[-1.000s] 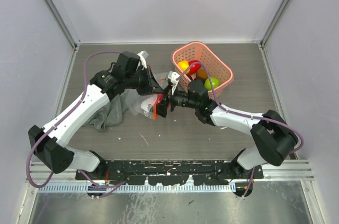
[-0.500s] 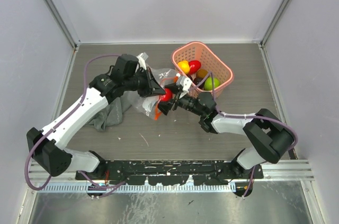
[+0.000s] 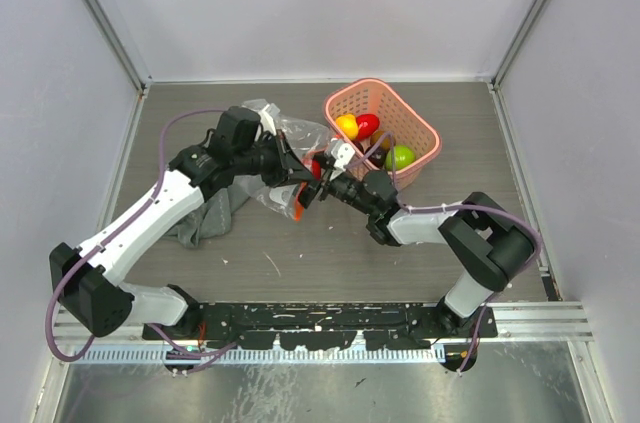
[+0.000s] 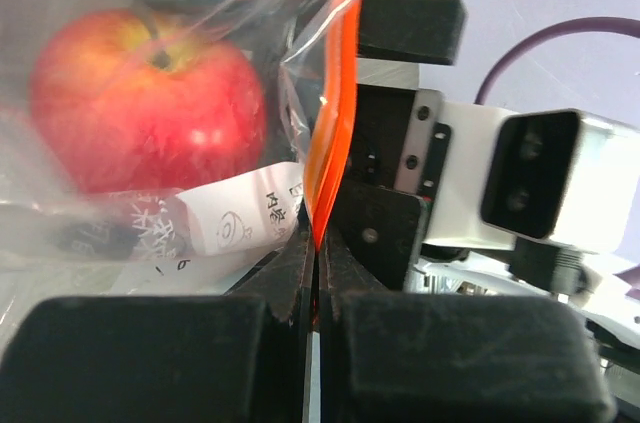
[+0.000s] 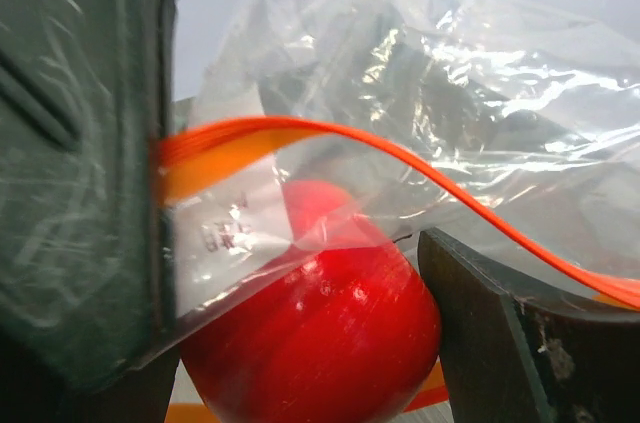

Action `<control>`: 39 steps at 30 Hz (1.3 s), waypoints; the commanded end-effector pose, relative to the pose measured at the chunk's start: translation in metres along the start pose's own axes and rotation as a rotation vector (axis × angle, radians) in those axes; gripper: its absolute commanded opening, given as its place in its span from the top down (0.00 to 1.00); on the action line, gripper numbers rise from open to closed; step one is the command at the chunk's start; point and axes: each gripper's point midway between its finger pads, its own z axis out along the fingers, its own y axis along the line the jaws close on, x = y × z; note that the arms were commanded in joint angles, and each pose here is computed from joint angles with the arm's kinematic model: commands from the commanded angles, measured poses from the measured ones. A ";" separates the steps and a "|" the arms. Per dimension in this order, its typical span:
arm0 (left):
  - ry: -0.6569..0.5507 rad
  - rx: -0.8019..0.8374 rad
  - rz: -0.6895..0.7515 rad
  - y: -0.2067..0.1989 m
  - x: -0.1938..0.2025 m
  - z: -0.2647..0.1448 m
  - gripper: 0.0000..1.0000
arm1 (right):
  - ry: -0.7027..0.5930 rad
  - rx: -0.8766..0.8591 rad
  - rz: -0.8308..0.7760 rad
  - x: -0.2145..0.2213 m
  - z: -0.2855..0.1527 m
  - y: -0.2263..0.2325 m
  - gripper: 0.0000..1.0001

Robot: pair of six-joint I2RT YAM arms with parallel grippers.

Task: Place the food in the zip-top bag and seal the zipper
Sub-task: Place the fake fruit in the zipper food storage bag.

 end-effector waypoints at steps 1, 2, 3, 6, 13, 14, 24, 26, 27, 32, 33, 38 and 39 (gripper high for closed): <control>0.031 0.130 0.007 -0.030 0.009 -0.011 1.00 | -0.031 0.083 -0.048 -0.009 0.009 -0.019 0.70; 0.029 0.137 0.005 -0.031 0.009 -0.011 1.00 | -0.004 0.095 -0.037 0.000 0.007 -0.021 0.70; 0.028 0.143 0.000 -0.032 0.008 -0.012 1.00 | 0.031 0.106 -0.025 0.009 0.005 -0.022 0.71; 0.023 0.144 -0.002 -0.032 0.008 -0.011 1.00 | 0.155 0.116 0.000 0.036 -0.003 -0.024 0.71; -0.028 0.127 0.002 -0.028 0.004 -0.024 1.00 | 0.451 0.112 0.046 0.082 -0.036 -0.021 0.76; -0.036 0.117 0.000 -0.025 0.003 -0.024 1.00 | 0.491 0.110 0.046 0.086 -0.041 -0.020 0.77; 0.015 0.026 -0.055 0.019 0.021 0.000 1.00 | 0.513 0.053 0.068 0.063 -0.048 -0.008 0.77; 0.018 0.025 -0.064 0.023 0.023 0.003 1.00 | 0.450 0.034 0.073 0.050 -0.041 -0.004 0.77; 0.019 0.027 -0.069 0.025 0.024 0.005 1.00 | 0.427 0.024 0.074 0.046 -0.039 -0.002 0.77; 0.023 0.025 -0.095 0.035 0.028 0.011 1.00 | 0.326 -0.007 0.069 0.027 -0.028 0.002 0.74; 0.021 0.020 -0.100 0.039 0.029 0.012 1.00 | 0.315 -0.007 0.067 0.024 -0.027 0.002 0.72; 0.006 0.017 -0.138 0.052 0.030 0.013 1.00 | 0.257 -0.023 0.059 0.016 -0.020 0.003 0.66; 0.007 0.019 -0.144 0.053 0.030 0.014 1.00 | 0.247 -0.026 0.061 0.015 -0.019 0.003 0.65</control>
